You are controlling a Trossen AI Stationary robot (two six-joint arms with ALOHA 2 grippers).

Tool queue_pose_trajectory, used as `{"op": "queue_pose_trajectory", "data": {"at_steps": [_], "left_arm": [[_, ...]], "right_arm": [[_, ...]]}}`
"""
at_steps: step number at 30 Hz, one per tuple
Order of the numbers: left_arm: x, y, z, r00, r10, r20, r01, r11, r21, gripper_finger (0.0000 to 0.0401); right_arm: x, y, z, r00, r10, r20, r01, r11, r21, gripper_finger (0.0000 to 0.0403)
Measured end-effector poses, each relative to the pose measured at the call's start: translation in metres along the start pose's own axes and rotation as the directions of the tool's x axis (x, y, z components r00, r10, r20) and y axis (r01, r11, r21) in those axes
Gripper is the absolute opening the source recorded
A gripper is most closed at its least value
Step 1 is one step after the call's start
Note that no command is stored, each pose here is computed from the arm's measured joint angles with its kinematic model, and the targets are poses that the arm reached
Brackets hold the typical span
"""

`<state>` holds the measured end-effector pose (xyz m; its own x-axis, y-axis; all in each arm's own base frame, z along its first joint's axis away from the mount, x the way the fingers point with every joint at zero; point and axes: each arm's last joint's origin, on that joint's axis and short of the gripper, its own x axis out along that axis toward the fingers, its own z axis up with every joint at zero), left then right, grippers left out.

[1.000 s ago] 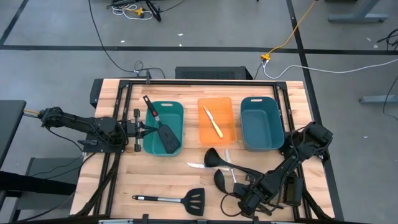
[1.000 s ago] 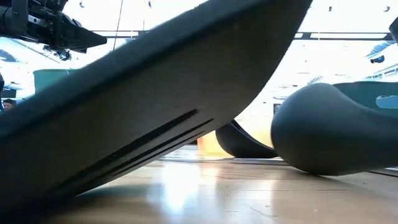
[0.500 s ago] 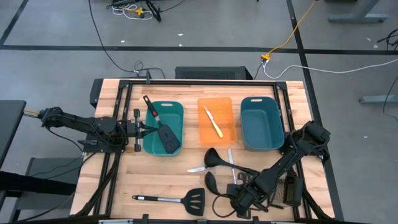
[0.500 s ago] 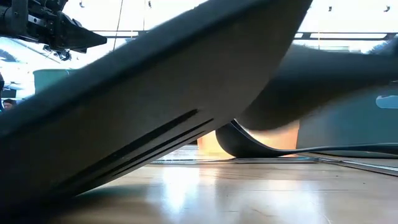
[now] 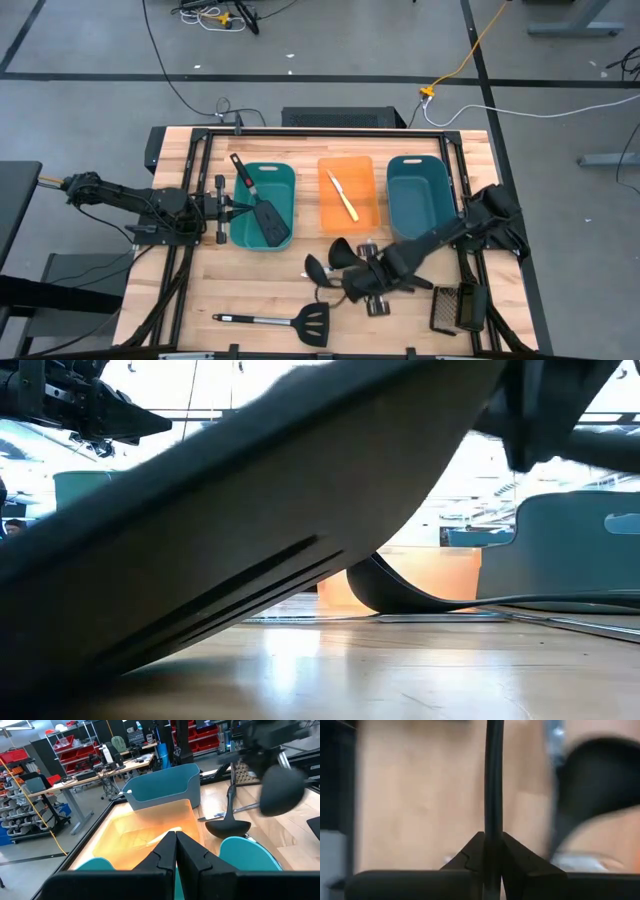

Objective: Pick & Place Kitchen Items
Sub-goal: Put the bottom black serving spoon into the blue bin

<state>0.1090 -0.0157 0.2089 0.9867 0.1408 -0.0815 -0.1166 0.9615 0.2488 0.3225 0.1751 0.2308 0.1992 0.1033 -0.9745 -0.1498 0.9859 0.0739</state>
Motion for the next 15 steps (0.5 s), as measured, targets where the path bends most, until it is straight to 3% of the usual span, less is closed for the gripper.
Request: {"op": "queue_pose_trajectory", "data": {"at_steps": [6,15], "left_arm": [[0.0,0.0,0.0,1.0,0.0,0.0,0.0,1.0,0.002,0.0016],[0.0,0.0,0.0,1.0,0.0,-0.001,0.0,1.0,-0.002,0.0016]], "right_arm": [[-0.009,-0.027,0.002,0.995,-0.045,-0.089,0.04,0.997,-0.065,0.0041],[-0.006,-0.038,0.002,0.992,-0.059,-0.113,0.043,0.989,-0.139,0.0041]]}}
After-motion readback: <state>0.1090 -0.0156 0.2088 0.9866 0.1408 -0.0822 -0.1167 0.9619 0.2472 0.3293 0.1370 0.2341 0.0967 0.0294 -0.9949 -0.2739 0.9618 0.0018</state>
